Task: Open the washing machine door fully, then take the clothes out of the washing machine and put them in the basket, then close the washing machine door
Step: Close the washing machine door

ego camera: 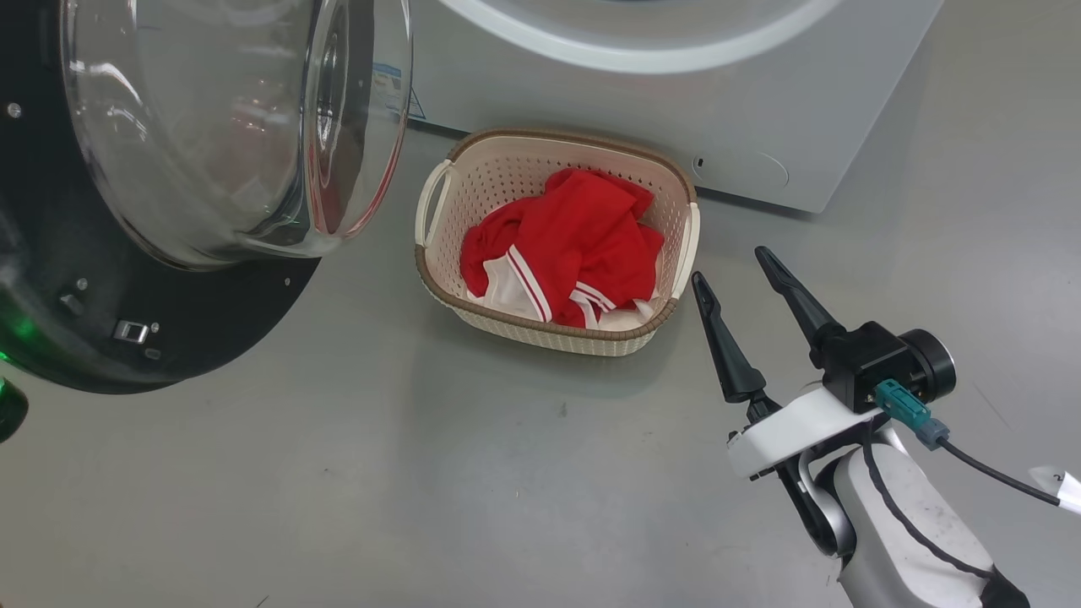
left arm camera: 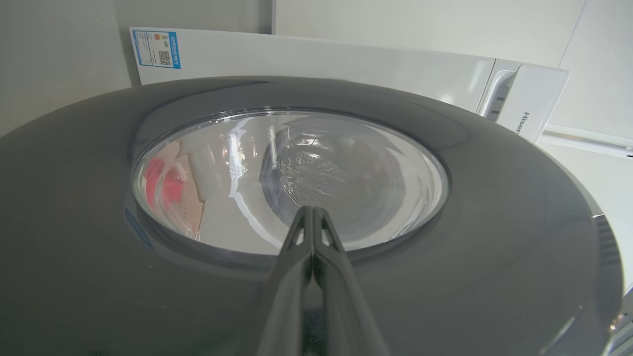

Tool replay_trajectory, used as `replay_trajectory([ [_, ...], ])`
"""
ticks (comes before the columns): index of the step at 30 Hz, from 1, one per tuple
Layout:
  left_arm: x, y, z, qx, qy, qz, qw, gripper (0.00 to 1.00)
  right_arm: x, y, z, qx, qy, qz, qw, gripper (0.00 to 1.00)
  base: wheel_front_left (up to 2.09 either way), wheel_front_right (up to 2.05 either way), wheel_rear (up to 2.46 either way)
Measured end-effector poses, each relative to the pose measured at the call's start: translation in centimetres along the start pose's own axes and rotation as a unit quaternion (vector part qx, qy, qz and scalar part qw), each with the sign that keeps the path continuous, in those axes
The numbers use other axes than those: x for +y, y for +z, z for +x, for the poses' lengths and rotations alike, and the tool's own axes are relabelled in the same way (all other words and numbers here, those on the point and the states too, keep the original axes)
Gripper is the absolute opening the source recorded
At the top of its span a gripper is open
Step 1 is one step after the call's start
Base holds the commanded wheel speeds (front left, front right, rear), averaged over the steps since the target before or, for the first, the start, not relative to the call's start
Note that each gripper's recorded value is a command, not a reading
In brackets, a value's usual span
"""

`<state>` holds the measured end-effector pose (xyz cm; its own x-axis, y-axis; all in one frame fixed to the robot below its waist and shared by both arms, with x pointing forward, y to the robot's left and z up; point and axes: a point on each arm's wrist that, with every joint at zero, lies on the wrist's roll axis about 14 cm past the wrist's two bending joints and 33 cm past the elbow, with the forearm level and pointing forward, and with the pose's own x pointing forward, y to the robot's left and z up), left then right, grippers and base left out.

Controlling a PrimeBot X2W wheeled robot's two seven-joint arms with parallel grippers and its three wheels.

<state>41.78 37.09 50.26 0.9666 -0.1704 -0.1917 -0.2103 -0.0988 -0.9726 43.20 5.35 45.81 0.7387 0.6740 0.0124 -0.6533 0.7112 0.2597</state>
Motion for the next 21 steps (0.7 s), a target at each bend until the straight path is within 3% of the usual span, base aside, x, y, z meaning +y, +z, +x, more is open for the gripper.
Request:
replay_trajectory([
  [21,0.1,-6.7,-0.7,0.136,-0.048,0.002,0.990,0.00,1.4,0.6,-0.7,-0.004,0.006,-0.001,1.000,1.00,0.00,0.00,0.00],
])
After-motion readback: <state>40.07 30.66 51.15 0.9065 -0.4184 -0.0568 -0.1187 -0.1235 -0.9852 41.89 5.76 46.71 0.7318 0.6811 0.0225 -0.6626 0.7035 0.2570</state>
